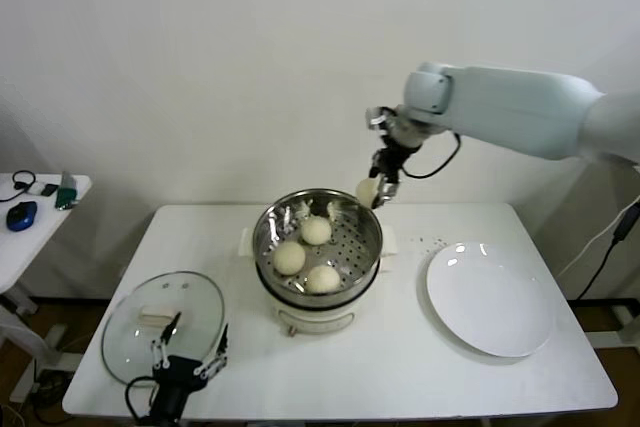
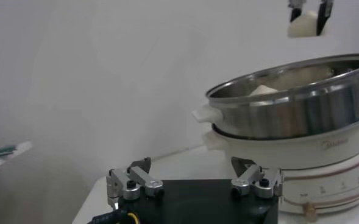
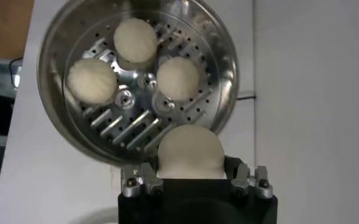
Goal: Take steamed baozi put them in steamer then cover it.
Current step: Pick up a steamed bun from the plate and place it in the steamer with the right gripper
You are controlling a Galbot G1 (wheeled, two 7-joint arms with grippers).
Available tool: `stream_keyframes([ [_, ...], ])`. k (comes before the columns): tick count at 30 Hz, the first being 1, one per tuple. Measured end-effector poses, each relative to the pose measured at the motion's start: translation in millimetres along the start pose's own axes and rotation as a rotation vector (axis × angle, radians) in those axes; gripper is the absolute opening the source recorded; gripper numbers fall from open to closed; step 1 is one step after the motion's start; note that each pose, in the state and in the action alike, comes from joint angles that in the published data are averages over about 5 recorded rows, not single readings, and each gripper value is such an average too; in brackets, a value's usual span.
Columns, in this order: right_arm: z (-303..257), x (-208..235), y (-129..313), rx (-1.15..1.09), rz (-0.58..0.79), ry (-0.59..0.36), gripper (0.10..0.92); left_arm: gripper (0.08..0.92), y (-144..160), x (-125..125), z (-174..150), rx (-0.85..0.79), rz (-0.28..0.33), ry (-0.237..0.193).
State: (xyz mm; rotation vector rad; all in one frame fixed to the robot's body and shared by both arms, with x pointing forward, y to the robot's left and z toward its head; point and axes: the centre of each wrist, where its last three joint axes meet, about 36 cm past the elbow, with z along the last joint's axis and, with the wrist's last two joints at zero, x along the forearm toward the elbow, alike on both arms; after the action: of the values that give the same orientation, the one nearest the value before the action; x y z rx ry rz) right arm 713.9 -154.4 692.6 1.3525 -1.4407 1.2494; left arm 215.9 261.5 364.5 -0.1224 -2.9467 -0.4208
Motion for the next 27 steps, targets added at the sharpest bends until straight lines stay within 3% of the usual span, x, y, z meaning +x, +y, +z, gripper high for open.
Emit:
stream_keyframes([
  [8,-35,-40,13,0.046,-0.049,0.037,0.687,0.823,5,-1,2,-0.015,0.003,0.007],
  [20,-42,-91,26,0.075,-0.094,0.079,0.702,0.823,9,-9,6,-0.027,-0.003,0.009],
  [27,-44,-104,27,0.092,-0.1,0.096,0.817,0.823,10,-12,6,-0.03,-0.004,0.009],
])
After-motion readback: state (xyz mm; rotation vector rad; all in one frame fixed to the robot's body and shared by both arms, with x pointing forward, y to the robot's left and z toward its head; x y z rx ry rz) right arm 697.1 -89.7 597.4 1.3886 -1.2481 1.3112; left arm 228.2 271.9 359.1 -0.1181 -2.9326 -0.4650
